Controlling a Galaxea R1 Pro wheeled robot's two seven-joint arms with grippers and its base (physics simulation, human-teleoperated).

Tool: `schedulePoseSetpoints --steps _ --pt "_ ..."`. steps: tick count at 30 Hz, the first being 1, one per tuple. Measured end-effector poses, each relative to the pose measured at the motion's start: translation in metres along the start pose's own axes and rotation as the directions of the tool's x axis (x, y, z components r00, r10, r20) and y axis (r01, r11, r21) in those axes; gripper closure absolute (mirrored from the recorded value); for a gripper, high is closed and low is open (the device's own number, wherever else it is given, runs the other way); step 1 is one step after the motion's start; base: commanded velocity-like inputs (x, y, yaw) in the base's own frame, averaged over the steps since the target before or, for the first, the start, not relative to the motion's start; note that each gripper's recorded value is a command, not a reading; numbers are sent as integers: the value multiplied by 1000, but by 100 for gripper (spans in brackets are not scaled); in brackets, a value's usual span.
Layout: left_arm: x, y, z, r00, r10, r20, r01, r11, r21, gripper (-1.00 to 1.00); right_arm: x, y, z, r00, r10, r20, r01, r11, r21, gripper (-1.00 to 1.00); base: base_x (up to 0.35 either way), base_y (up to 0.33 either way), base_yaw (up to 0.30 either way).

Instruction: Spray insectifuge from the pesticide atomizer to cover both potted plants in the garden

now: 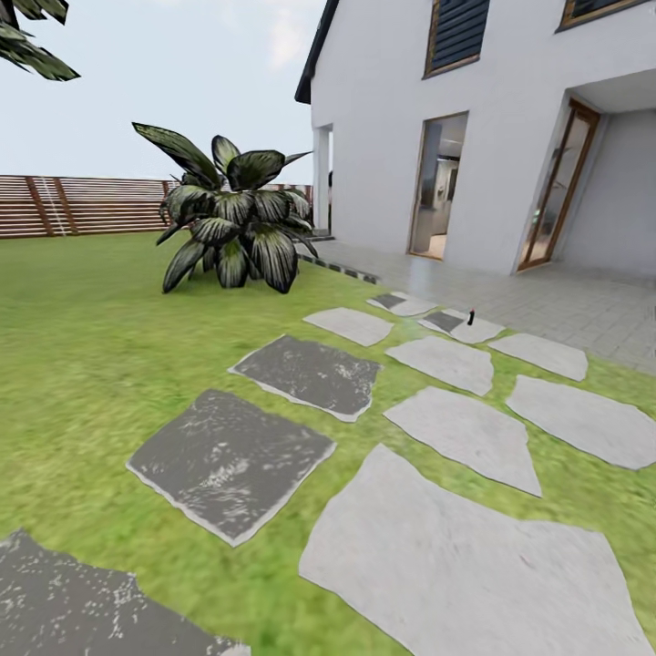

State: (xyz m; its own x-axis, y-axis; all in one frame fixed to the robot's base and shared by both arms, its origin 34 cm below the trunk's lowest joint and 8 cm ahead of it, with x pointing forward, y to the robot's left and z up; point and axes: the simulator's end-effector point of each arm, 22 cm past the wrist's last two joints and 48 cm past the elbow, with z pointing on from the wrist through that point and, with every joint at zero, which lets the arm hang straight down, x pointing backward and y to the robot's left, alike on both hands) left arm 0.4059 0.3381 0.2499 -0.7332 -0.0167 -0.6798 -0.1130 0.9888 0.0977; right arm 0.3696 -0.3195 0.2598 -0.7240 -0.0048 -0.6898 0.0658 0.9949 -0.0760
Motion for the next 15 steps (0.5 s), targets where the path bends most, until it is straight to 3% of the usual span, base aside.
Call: schedulePoseSetpoints --steps 15 --pt "0 0 0 1000 -5 0 5 1000 -2 -100 0 0 0 1000 0 -1 0 1000 0 -100 339 0 -254"
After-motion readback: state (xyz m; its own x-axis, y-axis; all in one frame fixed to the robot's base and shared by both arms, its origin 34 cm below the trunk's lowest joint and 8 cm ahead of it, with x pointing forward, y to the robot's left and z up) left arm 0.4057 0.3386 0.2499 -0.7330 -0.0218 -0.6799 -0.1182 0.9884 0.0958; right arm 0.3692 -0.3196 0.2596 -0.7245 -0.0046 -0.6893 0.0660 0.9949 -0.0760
